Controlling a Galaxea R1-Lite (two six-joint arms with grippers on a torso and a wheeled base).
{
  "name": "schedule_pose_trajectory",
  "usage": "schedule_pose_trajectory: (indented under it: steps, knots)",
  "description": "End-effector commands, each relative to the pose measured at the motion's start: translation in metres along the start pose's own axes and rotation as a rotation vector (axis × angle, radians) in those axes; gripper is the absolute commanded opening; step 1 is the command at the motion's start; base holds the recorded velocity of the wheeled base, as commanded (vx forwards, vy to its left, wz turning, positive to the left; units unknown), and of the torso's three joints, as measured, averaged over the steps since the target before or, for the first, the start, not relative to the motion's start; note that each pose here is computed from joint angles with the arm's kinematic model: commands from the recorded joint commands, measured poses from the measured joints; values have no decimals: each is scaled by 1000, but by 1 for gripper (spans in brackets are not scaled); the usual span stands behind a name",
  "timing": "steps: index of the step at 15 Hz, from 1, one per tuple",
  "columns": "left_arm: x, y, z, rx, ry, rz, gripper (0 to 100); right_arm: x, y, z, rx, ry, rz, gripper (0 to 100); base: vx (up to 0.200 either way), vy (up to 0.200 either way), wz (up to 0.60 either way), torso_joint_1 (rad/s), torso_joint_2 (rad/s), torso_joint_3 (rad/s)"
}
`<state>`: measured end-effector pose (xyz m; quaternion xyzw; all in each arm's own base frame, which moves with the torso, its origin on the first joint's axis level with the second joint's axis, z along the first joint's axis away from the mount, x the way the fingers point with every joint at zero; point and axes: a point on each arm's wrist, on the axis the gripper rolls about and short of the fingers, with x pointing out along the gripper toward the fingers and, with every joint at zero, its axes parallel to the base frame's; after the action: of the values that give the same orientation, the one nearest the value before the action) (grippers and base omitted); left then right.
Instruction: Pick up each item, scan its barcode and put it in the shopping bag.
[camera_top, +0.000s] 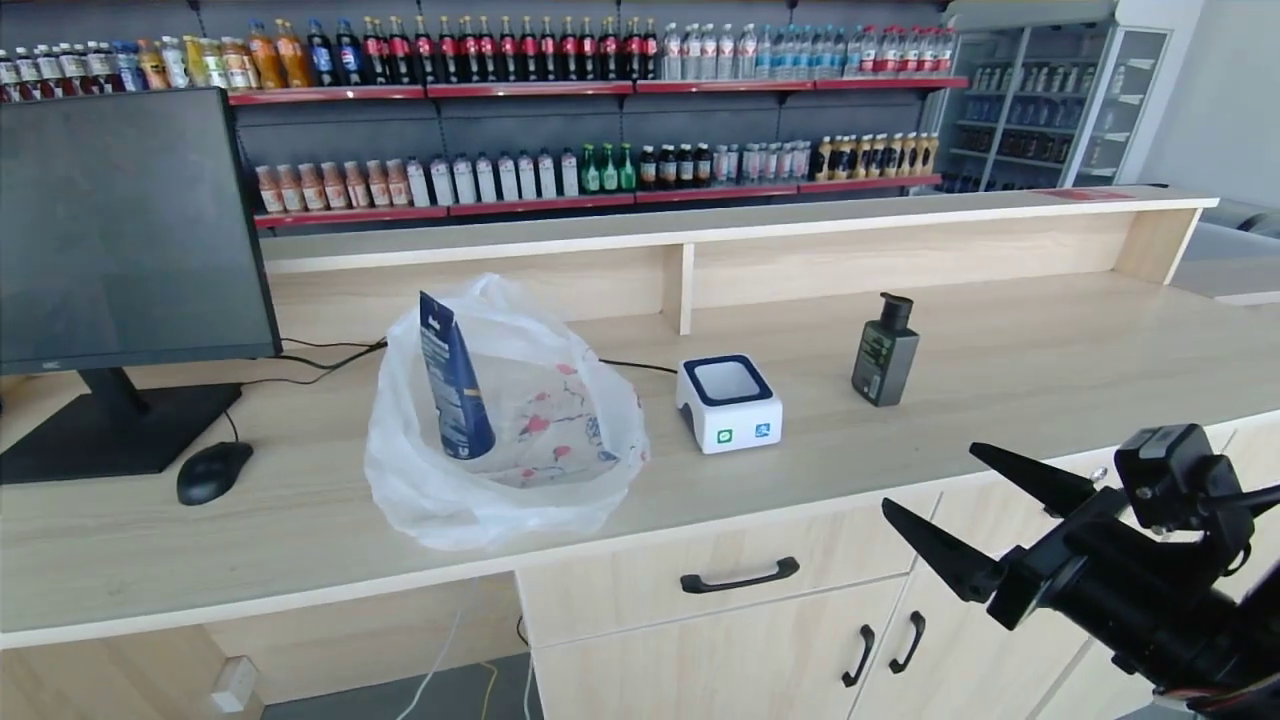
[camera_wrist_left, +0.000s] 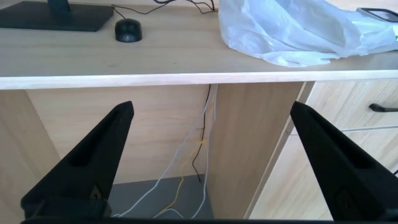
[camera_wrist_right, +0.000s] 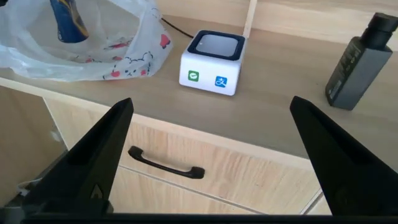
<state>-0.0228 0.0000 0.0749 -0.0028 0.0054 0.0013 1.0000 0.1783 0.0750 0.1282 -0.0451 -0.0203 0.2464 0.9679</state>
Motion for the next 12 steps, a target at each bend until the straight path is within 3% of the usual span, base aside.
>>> schedule_pose_trajectory:
  steps: [1,10,12]
  knots:
    - [0,0,0,-1,0,1,100,1,0,-1,-1,2,1,100,0,-200,0,-2,7,7]
    - [0,0,0,-2,0,1,100,3,0,-2,0,8,1,100,0,-200,0,1,1,1]
    - [0,0,0,-2,0,1,100,3,0,-2,0,11,2,100,0,0,0,0,0,0]
